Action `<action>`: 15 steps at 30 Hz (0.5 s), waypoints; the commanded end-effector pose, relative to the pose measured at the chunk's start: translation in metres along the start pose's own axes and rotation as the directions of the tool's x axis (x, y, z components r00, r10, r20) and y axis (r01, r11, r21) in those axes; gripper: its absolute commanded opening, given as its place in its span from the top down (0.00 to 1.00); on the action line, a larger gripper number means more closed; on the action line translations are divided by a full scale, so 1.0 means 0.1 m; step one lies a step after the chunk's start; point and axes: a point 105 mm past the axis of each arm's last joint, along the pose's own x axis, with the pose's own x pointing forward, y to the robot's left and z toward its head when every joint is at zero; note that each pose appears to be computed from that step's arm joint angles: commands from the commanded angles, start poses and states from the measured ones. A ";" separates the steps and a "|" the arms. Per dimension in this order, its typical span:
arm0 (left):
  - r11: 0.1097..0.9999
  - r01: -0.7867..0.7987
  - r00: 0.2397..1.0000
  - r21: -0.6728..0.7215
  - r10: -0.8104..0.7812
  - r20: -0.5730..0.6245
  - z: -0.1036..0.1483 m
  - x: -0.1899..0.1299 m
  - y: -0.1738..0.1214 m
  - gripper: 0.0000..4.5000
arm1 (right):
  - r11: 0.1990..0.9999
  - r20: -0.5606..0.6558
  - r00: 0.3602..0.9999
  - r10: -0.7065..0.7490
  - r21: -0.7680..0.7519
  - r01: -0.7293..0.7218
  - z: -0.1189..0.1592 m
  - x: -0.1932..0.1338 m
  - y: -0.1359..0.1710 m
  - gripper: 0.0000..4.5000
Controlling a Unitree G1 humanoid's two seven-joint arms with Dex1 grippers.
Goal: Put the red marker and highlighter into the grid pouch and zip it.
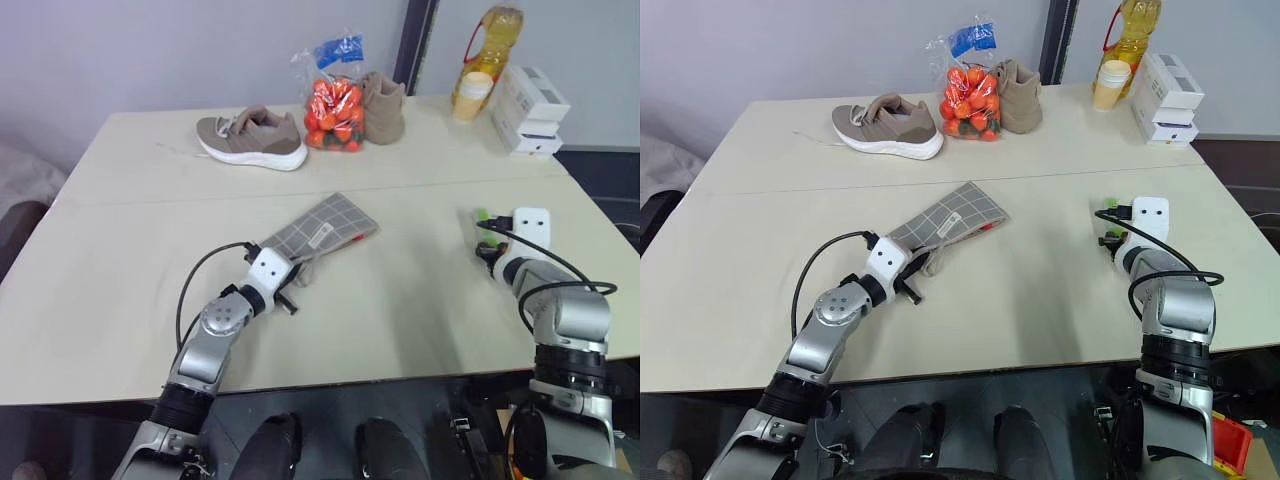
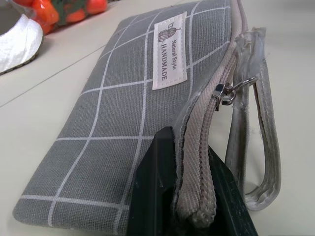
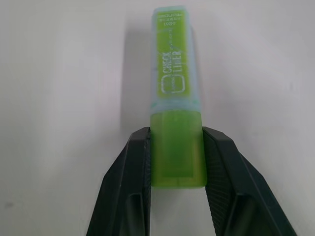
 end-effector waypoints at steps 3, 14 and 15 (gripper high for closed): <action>0.999 -0.034 0.997 -0.034 0.037 0.067 0.18 -0.03 0.26 1.00 | 0.818 0.180 0.847 0.500 -0.419 -0.394 0.58 -0.44 0.86 0.80; 0.999 -0.001 0.994 -0.042 0.005 0.107 0.26 -0.05 0.22 1.00 | 0.725 0.113 0.783 0.612 -0.477 -0.498 0.49 -0.54 1.12 0.80; 0.999 0.001 0.994 -0.043 0.004 0.110 0.27 -0.05 0.21 1.00 | 0.724 0.111 0.783 0.612 -0.477 -0.499 0.49 -0.54 1.13 0.80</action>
